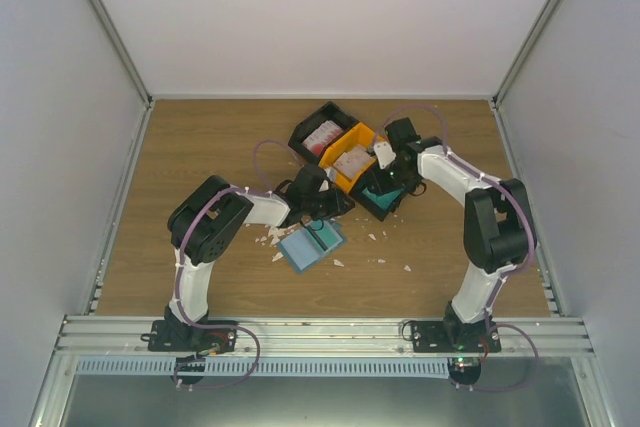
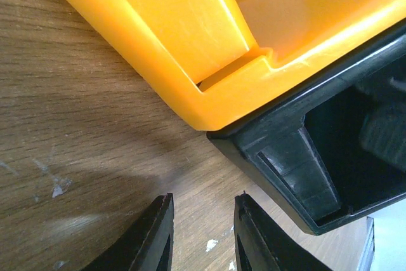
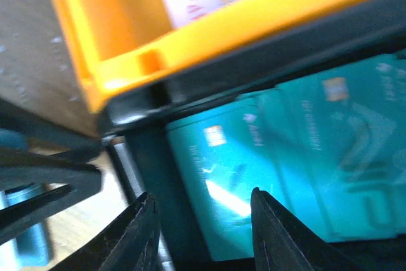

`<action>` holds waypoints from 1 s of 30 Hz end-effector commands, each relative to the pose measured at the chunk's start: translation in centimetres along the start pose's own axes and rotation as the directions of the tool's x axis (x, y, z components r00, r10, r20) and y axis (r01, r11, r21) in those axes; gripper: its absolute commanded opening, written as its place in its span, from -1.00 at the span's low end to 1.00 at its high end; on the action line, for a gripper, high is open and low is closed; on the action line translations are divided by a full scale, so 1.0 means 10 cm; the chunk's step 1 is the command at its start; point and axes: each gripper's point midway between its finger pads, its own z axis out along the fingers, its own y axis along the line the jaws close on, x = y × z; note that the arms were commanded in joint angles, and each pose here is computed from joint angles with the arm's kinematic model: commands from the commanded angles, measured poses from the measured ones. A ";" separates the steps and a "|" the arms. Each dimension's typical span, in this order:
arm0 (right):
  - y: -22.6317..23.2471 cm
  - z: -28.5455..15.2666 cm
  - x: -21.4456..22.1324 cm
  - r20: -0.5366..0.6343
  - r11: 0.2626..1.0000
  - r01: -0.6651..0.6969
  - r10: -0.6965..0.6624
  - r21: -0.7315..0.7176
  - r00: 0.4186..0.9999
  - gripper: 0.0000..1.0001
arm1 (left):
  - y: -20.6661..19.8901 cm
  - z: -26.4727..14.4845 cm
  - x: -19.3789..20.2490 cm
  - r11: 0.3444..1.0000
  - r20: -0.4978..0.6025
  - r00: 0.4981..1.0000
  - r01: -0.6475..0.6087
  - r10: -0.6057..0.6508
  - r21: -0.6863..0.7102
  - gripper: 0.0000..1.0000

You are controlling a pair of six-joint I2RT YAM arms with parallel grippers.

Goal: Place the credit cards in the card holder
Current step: Pick up the credit card from the storage box.

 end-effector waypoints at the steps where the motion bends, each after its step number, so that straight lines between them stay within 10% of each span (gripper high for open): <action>1: -0.34 -0.15 -0.12 0.047 0.990 -0.065 0.060 0.125 0.997 -0.18 | -0.14 -0.02 -0.15 0.999 0.040 0.999 -0.036 0.034 0.040 -0.39; 30: -0.18 0.51 0.18 -0.171 0.989 0.141 -0.146 -0.041 0.974 0.04 | -0.13 0.14 -0.20 0.999 0.018 0.999 -0.039 0.039 0.026 -0.42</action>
